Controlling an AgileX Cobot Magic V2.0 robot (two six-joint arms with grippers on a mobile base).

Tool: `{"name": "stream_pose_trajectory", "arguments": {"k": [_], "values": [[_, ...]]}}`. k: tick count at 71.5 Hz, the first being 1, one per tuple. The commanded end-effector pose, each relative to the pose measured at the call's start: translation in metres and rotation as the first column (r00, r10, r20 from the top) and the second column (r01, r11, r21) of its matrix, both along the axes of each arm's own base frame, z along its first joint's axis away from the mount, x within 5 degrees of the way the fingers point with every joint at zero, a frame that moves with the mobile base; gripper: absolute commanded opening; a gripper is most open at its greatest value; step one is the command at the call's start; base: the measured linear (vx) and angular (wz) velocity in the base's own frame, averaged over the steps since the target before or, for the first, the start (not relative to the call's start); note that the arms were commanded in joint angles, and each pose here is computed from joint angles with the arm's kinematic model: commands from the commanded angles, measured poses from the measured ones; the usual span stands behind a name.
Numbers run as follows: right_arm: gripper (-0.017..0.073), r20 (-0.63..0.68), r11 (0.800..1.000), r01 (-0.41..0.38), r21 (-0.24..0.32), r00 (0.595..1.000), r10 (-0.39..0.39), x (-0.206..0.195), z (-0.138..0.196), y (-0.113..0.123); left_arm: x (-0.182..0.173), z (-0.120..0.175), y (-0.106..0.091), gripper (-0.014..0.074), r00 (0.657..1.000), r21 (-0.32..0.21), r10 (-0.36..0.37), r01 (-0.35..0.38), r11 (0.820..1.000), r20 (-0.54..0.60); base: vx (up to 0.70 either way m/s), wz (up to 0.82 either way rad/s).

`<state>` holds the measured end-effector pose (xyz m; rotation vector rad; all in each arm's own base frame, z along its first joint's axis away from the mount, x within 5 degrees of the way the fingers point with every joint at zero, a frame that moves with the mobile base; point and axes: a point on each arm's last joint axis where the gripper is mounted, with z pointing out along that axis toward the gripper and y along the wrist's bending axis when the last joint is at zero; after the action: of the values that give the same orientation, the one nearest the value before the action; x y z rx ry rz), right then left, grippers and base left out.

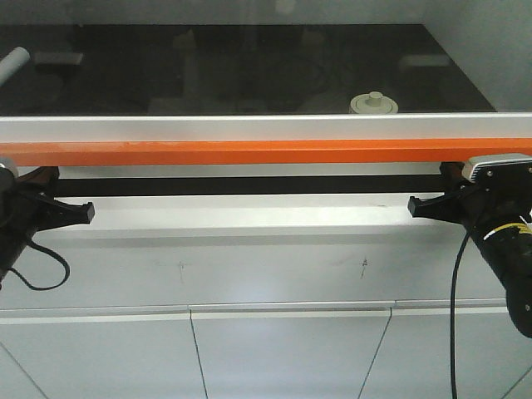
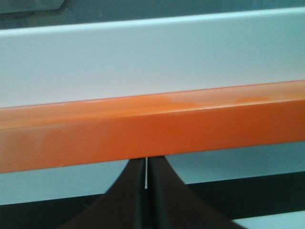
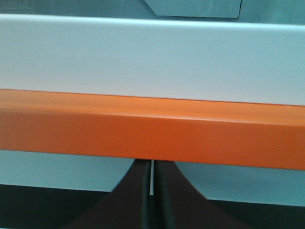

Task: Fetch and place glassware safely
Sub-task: 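Lift the orange handle with both grippers to raise the sash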

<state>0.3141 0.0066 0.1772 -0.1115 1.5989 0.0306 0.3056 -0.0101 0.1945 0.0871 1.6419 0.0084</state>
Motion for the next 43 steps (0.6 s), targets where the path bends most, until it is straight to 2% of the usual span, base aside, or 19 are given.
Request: {"name": "stream_pose_trajectory", "arguments": {"k": [1,16,27,43], "values": [[-0.0003,0.227,1.0,-0.015,0.0,0.974,0.015,0.0,0.041,0.002,0.005,0.058,-0.001,-0.0007,0.951,-0.008,-0.006,0.009,1.0,0.309,0.0,0.0],[-0.0003,0.258,1.0,-0.016,0.004,0.966,0.014,-0.004,0.053,0.002,0.01,0.077,-0.001,-0.0007,0.94,-0.009,-0.005,0.009,1.0,0.341,0.0,0.0],[-0.0003,0.281,1.0,-0.02,0.019,0.96,0.014,-0.007,0.061,0.002,0.005,0.09,-0.001,-0.0007,0.932,-0.008,-0.005,0.009,1.0,0.364,0.0,0.0],[-0.0003,0.293,1.0,-0.017,0.012,0.956,0.013,-0.004,0.078,0.002,-0.004,0.107,0.0,-0.0007,0.911,-0.01,-0.004,0.009,1.0,0.412,0.0,0.0]]}}
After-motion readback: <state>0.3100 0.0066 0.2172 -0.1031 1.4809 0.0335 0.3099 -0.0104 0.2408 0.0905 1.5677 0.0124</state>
